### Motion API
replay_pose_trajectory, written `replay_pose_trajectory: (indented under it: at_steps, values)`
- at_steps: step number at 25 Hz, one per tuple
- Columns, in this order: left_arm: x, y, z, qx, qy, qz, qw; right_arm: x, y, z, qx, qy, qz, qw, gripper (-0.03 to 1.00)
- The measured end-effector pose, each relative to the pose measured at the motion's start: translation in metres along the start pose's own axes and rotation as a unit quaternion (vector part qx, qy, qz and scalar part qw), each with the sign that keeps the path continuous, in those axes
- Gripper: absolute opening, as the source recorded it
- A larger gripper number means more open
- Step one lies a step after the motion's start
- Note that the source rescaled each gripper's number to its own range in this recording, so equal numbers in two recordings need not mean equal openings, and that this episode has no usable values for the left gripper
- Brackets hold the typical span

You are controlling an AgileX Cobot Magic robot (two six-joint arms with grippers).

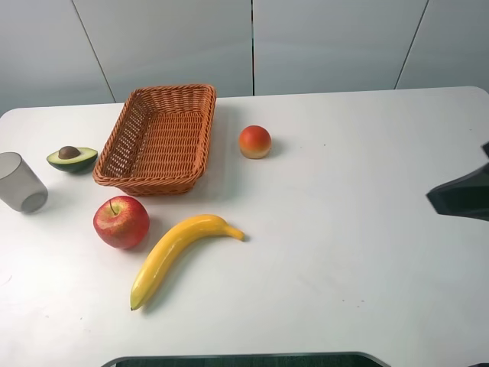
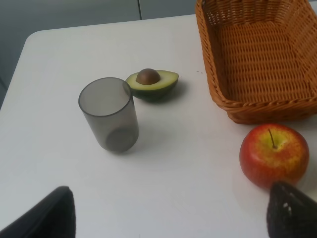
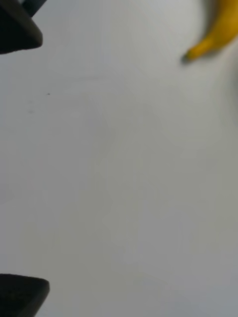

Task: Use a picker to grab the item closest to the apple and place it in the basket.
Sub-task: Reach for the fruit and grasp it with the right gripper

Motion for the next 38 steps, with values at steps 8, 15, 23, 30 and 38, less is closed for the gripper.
replay_pose_trajectory:
  at_steps: [8,15,23,30,38]
  values:
    - [0.0,0.0,0.0,0.0,0.0,0.0,1.0,0.044,0.072,-0.062,0.084,-0.204,-0.053,0.974,0.93]
    - [0.0,0.0,0.0,0.0,0.0,0.0,1.0,0.097,0.137,-0.092,0.129,-0.36,-0.102,0.918,0.93]
    - [0.0,0.0,0.0,0.0,0.0,0.0,1.0,0.165,0.19,-0.098,0.147,-0.479,-0.144,0.854,0.93]
    - [0.0,0.0,0.0,0.0,0.0,0.0,1.0,0.187,0.231,-0.111,0.156,-0.509,-0.153,0.833,0.93]
    - [0.0,0.0,0.0,0.0,0.0,0.0,1.0,0.188,0.26,-0.103,0.176,-0.52,-0.156,0.821,0.93]
Point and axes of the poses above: a point on each arm's last joint axis where the gripper is mounted, y pointing out along that axis toward the gripper, x along the wrist's bending axis when the last joint is at zero, z = x × y, the point moved 3 cm from there along y, pointing out along that axis toward the gripper, and after that the axes turned 9 degrees about y, right-handed, at the moved point
